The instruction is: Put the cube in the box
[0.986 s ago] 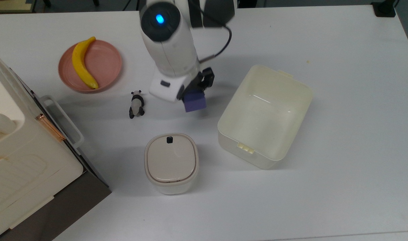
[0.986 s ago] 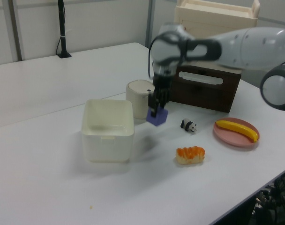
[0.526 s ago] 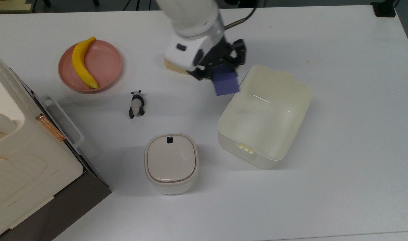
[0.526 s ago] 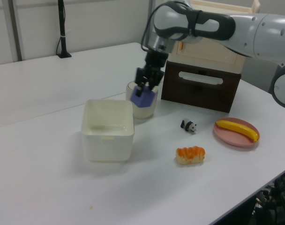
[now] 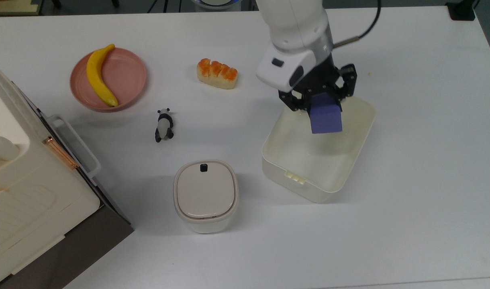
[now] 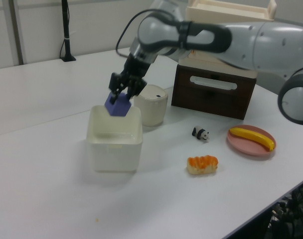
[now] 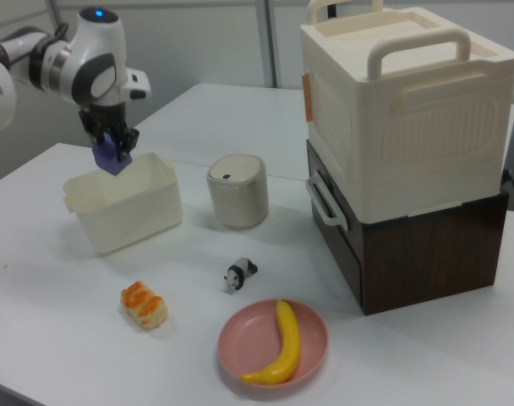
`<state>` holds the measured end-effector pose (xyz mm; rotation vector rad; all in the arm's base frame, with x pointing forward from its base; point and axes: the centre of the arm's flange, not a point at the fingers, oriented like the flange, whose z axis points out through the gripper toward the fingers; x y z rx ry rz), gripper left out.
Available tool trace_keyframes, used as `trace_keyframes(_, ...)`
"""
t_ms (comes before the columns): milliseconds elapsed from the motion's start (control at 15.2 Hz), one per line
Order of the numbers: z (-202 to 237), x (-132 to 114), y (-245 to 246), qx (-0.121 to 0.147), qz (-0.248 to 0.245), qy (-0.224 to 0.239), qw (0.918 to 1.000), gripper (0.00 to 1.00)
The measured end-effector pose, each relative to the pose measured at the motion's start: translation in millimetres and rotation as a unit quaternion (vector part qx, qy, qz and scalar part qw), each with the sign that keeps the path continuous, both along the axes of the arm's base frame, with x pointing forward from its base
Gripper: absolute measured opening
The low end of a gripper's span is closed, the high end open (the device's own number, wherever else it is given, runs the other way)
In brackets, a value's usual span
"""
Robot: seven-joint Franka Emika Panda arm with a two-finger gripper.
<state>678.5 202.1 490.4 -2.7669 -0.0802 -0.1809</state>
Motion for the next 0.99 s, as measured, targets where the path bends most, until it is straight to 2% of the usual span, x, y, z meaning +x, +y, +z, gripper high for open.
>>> trace_keyframes(66, -10, 3, 3, -0.001, -0.003, 0.004, 1.0000, 0.58)
trace_keyframes(329, -20, 7, -3, -0.008, -0.008, 0.007, 0.9999, 0.99)
trace_keyframes(394, -17, 6, -8, -0.011, -0.009, 0.010, 0.9998, 1.00)
trace_keyframes(592, 4, -6, -40, -0.063, -0.001, 0.039, 0.9972, 1.00)
trace_keyframes(723, 32, -19, -75, -0.086, -0.009, 0.057, 0.9946, 1.00)
trace_keyframes(789, 44, -25, -90, -0.097, -0.014, 0.062, 0.9933, 1.00)
trace_keyframes(986, 79, -43, -131, -0.150, -0.029, 0.062, 0.9863, 1.00)
